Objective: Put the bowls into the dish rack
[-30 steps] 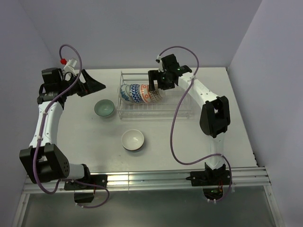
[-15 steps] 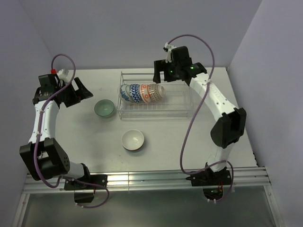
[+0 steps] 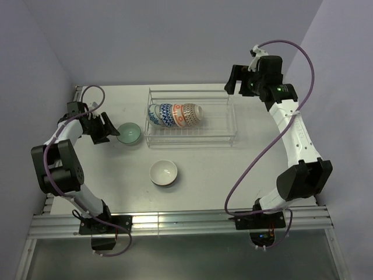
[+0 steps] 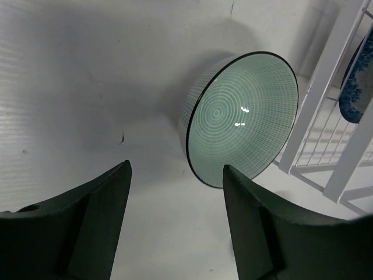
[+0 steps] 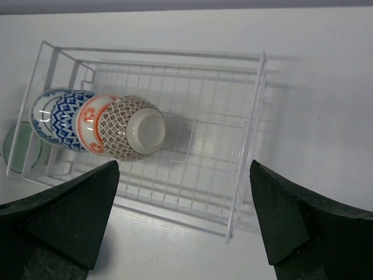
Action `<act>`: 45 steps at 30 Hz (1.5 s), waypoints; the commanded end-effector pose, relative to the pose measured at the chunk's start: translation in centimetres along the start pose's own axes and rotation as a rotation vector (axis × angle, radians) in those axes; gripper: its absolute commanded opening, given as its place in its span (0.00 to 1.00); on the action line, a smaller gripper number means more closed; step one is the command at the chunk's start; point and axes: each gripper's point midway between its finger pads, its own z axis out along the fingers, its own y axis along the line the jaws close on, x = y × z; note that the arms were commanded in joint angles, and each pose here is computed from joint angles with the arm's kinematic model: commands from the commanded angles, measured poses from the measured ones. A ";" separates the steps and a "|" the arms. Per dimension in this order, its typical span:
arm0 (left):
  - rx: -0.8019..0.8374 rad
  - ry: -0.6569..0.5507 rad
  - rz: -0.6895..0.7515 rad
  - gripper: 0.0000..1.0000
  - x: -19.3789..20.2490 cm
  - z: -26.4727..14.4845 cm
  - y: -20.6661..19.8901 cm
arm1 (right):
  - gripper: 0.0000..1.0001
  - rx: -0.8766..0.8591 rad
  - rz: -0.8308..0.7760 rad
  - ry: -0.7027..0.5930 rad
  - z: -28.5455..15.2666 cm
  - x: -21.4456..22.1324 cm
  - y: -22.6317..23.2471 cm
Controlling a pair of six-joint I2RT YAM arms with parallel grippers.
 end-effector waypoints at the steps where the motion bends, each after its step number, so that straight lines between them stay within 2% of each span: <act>1: 0.022 -0.054 0.057 0.68 -1.5 1.3 -1.4 | 1.00 -0.011 -0.036 -0.052 -2.2 -0.5 0.2; 5: -0.021 -0.021 0.074 0.62 -1.0 3.1 -1.3 | 1.00 0.010 -0.055 -0.068 -4.3 0.2 0.0; 13: -0.088 0.016 0.049 0.40 -1.0 5.3 0.6 | 1.00 0.005 -0.060 -0.015 -5.5 2.6 0.0; 17: -0.081 0.026 0.044 0.21 -0.9 5.8 0.6 | 1.00 -0.017 -0.048 -0.010 -5.9 3.1 0.4; 19: -0.073 0.047 0.024 0.15 -0.5 5.7 0.5 | 1.00 -0.027 -0.039 -0.011 -6.0 3.5 0.6; 21: -0.042 0.067 0.003 0.03 -0.2 5.5 0.1 | 1.00 -0.055 -0.019 -0.010 -6.0 3.8 1.1; 22: -0.036 0.069 -0.003 0.00 -0.2 5.3 0.0 | 1.00 -0.062 -0.011 -0.011 -6.0 3.8 1.3; 27: 0.038 0.052 -0.020 0.00 -0.8 2.8 -0.9 | 1.00 -0.108 -0.006 -0.005 -5.8 4.3 2.5; 33: 0.087 -0.169 0.097 0.00 -4.3 -4.1 -3.8 | 1.00 -0.207 -0.019 -0.049 -6.3 3.5 5.0; 39: 0.180 -0.366 0.208 0.00 -7.0 -11.4 -9.5 | 1.00 -0.306 -0.025 -0.049 -6.4 2.9 7.6; 41: 0.214 -0.383 0.241 0.00 -7.2 -12.5 -11.3 | 1.00 -0.356 -0.027 -0.054 -6.9 2.7 8.5; 45: 0.324 -0.436 0.345 0.00 -7.3 -14.1 -17.6 | 1.00 -0.465 -0.066 -0.087 -8.7 1.9 10.4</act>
